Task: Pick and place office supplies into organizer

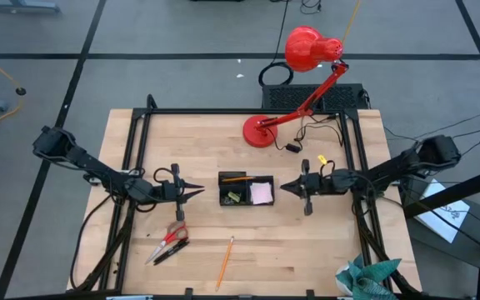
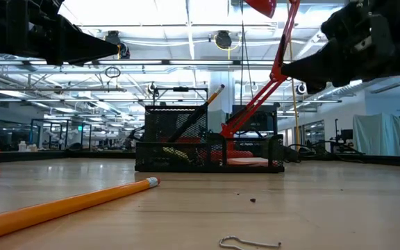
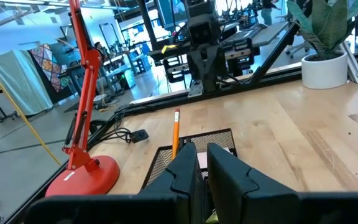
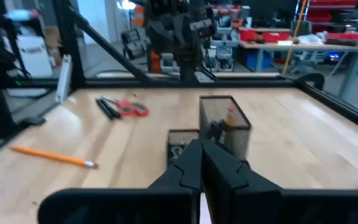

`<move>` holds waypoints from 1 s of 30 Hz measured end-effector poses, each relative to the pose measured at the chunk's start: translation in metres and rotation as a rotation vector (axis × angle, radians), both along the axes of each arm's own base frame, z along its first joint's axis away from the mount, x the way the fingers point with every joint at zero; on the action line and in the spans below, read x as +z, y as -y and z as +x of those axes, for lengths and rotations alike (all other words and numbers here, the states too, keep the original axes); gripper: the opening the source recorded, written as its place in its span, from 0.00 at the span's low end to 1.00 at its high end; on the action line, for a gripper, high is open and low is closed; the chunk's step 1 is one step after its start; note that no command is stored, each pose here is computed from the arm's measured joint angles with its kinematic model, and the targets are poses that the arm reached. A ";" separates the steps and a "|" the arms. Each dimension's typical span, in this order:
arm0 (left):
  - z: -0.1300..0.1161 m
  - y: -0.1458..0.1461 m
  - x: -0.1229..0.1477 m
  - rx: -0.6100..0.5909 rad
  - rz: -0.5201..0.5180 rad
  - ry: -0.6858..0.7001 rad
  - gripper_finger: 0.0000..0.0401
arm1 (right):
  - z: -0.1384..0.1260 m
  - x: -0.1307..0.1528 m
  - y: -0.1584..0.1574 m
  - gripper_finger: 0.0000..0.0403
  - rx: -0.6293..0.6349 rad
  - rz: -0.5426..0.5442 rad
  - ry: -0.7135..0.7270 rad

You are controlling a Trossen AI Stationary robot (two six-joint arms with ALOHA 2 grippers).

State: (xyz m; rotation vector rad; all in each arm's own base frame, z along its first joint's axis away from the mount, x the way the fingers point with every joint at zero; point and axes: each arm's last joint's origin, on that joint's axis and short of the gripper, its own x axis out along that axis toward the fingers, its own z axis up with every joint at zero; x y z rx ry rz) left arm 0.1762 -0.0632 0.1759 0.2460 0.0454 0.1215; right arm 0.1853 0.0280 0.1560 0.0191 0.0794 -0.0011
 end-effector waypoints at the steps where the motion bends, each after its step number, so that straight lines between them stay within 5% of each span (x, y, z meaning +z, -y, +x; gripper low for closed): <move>1: 0.000 0.000 0.000 0.000 0.000 0.000 0.12 | -0.002 0.000 0.002 0.00 0.002 -0.008 -0.001; 7: 0.000 0.000 -0.001 0.001 0.003 -0.007 0.12 | -0.019 0.012 0.015 0.00 -0.050 -0.012 0.113; 12: 0.000 0.000 -0.002 0.001 0.012 -0.024 0.12 | -0.027 0.011 0.017 0.00 -0.056 -0.028 0.007; 30: 0.000 -0.001 -0.006 0.028 -0.008 -0.054 0.12 | -0.045 0.010 0.018 0.00 -0.028 0.022 0.065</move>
